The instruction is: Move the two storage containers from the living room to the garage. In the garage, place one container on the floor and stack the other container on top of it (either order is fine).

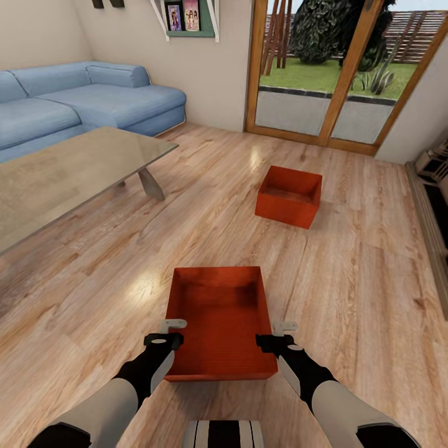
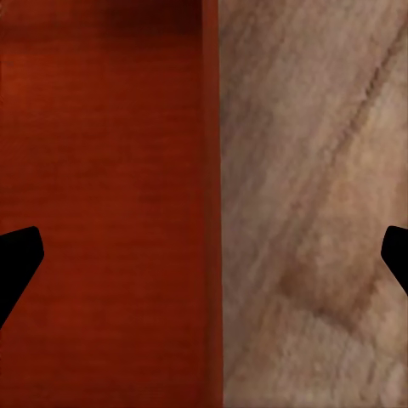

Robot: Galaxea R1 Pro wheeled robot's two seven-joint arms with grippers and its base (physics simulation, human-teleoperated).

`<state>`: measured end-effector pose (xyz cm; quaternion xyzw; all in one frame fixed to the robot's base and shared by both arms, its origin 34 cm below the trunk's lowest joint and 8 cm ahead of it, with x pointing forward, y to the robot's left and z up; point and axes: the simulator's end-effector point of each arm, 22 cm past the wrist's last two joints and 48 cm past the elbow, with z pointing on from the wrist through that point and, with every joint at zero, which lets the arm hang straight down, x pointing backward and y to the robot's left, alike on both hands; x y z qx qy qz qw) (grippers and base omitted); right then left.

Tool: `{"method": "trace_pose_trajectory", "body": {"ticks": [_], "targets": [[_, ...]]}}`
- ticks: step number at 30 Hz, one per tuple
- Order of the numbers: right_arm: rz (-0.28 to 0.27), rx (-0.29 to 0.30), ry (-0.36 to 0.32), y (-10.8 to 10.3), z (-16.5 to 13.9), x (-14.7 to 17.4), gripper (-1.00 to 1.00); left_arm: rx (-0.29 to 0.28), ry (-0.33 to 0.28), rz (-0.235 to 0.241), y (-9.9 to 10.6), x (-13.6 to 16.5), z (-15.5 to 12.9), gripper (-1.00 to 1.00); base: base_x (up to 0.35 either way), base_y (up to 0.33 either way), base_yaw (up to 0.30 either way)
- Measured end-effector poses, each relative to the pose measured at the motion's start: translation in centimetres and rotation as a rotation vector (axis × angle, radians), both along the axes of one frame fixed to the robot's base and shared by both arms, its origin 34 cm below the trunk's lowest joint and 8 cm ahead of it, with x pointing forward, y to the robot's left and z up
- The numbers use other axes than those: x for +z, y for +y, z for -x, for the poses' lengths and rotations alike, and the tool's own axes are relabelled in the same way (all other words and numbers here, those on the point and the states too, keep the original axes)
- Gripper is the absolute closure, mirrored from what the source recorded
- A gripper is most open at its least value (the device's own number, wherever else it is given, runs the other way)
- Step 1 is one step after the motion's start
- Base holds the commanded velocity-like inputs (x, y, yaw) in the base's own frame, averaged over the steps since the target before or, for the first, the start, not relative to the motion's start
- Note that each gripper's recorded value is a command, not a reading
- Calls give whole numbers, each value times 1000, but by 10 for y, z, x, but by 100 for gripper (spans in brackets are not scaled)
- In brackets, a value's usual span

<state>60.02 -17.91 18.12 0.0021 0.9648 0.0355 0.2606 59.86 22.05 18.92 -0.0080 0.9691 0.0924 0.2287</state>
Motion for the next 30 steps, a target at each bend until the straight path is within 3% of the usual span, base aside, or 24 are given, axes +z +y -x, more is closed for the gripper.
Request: {"method": "trace_pose_trajectory", "body": {"ticks": [30], "targets": [[1, 5, 1, 1, 0, 0, -100, 2, 10, -12, 6, -2, 4, -100, 0, 0, 0]]}}
